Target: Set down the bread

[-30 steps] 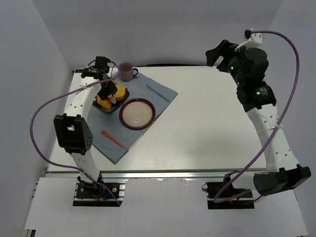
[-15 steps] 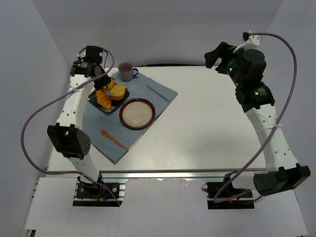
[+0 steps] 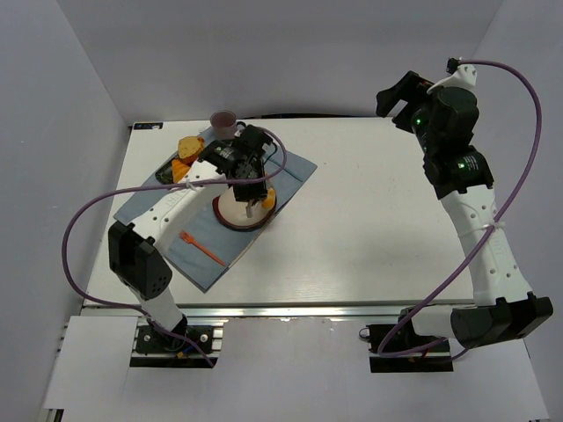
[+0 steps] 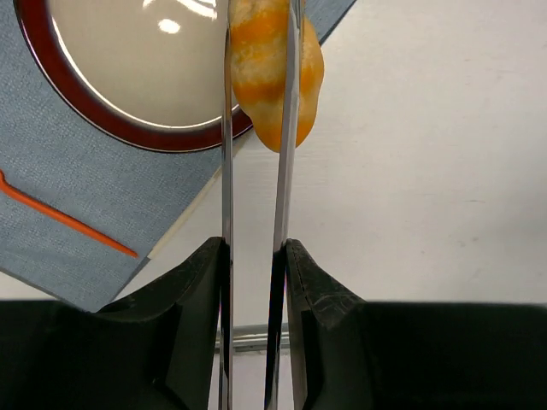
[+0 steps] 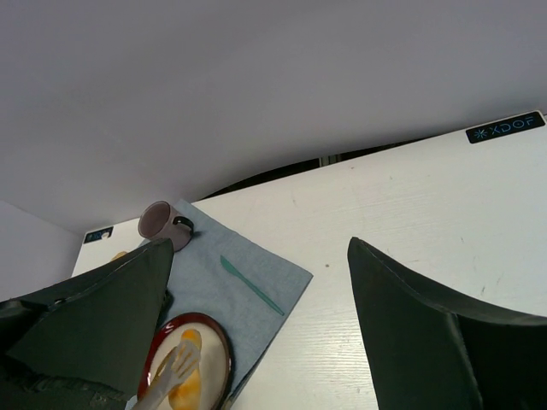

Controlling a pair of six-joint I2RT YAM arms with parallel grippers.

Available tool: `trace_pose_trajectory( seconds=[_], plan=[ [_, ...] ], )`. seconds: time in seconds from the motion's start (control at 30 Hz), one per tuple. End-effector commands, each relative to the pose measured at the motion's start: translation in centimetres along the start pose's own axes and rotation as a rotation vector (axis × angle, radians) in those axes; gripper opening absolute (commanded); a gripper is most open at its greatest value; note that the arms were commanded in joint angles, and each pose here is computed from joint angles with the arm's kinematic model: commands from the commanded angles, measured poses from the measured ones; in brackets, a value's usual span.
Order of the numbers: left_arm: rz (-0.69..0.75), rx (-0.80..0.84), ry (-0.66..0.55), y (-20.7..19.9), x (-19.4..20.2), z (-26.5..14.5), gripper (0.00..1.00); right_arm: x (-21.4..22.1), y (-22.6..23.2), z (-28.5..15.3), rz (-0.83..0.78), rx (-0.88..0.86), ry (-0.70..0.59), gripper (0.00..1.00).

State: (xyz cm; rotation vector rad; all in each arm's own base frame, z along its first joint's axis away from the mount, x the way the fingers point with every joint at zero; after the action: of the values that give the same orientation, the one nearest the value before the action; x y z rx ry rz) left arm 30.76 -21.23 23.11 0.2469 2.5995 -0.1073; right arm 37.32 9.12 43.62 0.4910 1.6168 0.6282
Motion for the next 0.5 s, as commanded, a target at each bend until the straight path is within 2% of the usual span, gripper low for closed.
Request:
trace_pose_trajectory(
  seconds=[0.0,0.27,0.47],
  plan=[
    [-0.033,-0.092,-0.058,1.7,-0.2,-0.4,0.1,-1.7,1.0,-1.2,0.017,-0.034,-0.052,0.89],
    [-0.001,-0.205,-0.037,2.9,-0.2,1.6,0.1,-1.2,0.8,-1.3,0.02,-0.037,-0.035,0.89],
    [0.014,-0.205,0.003,2.9,1.1,3.0,0.1,-1.4,0.8,-1.2,0.012,-0.037,-0.037,0.89]
  ],
)
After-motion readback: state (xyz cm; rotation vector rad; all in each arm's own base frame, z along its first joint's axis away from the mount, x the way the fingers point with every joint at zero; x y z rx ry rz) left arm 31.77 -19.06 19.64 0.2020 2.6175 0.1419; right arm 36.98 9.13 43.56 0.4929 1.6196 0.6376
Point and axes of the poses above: each gripper's point midway between its finger pads, its own z axis out along the fingers, its own y axis along the line the jaws close on, x = y × z, the point moved 3 cm from there along -z, back along the fingers, and after that the axes turned 15 degrees about z, right-handed, at the moved point
